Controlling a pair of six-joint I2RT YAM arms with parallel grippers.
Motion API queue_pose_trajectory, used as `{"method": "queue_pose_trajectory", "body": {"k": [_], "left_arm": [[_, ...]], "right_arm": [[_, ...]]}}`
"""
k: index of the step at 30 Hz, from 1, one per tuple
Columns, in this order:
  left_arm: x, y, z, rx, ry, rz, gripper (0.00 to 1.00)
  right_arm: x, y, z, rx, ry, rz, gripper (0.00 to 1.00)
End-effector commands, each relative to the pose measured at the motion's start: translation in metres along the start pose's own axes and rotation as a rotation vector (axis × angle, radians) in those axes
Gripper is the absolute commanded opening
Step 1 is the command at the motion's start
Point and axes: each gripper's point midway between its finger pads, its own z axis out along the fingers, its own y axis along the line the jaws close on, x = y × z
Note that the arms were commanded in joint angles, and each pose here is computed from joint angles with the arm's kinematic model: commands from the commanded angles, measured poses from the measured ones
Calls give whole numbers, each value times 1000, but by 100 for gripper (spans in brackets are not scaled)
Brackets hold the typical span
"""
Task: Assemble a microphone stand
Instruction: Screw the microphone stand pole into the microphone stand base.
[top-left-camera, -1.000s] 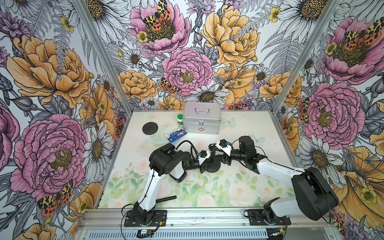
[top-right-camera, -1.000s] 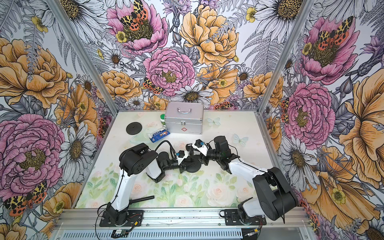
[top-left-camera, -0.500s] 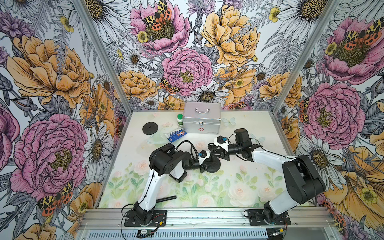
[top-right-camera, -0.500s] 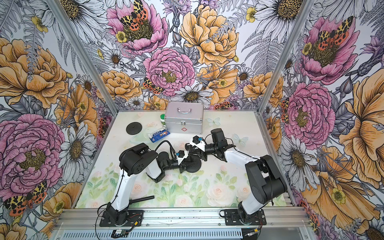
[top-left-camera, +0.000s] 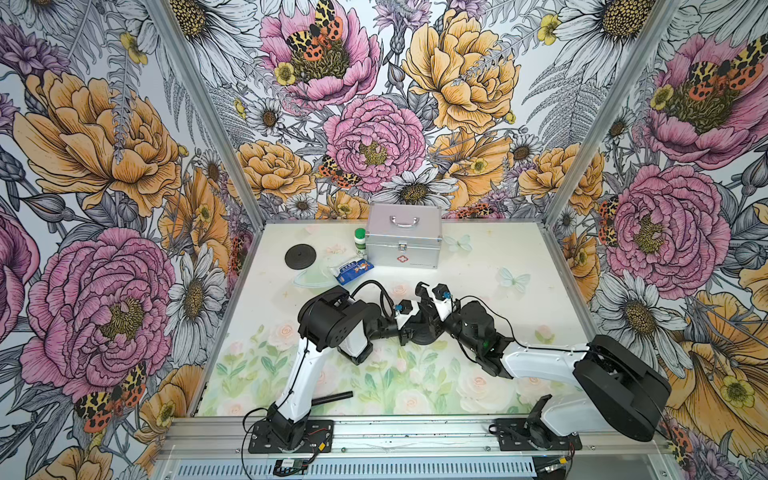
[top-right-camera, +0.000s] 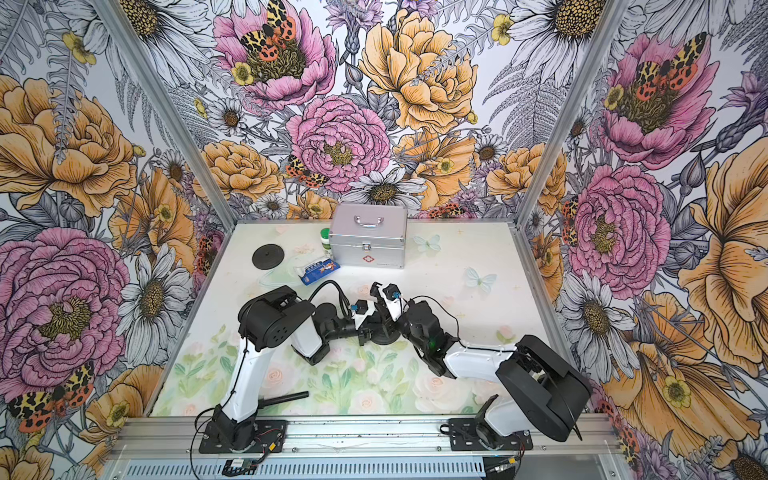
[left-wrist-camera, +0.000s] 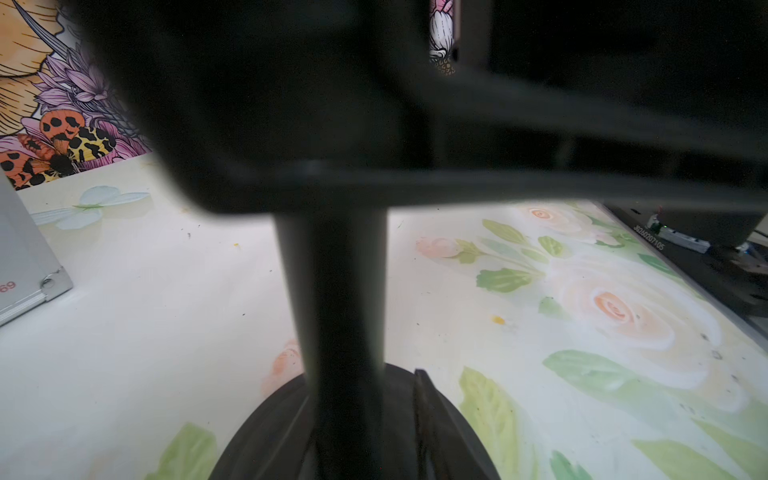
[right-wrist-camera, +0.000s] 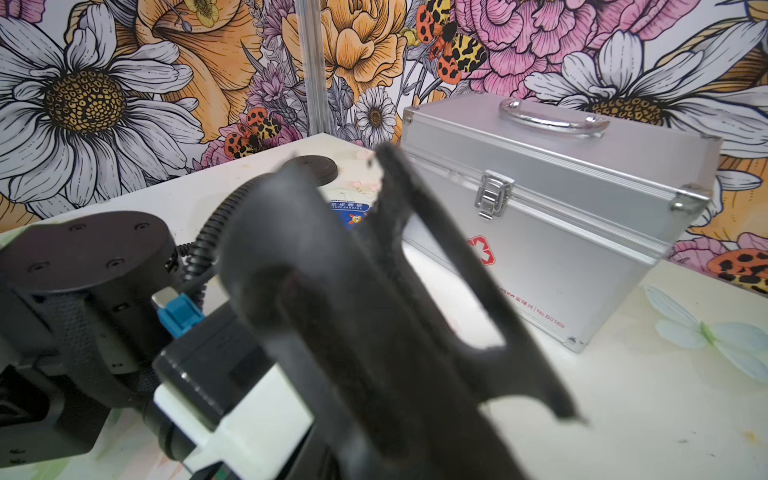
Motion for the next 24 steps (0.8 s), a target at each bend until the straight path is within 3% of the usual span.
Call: {"method": "queue_pose_trajectory", "body": {"k": [1,7,13,16,21,24], "left_arm": [[30,-14,2,45,74,-67,33],[28,-13,1,41,72,-67,33],[26,-13,2,43,67,-62,33],[28,-16,2,48,71,-62,33],[25,-13,2,42,67,-61,33],[28,-16,2,48,72,-59,33]], "right_arm": [[39,7,-3,-147,142,-113,32],[12,12,-27,-457,94,-155,45],[-6,13,-33,-704,43,-134,45],[-16,10,-27,-760,24,-107,45],[-13,3,-14,-754,77,-97,28],[-4,-6,-7,-655,125,-116,8]]}}
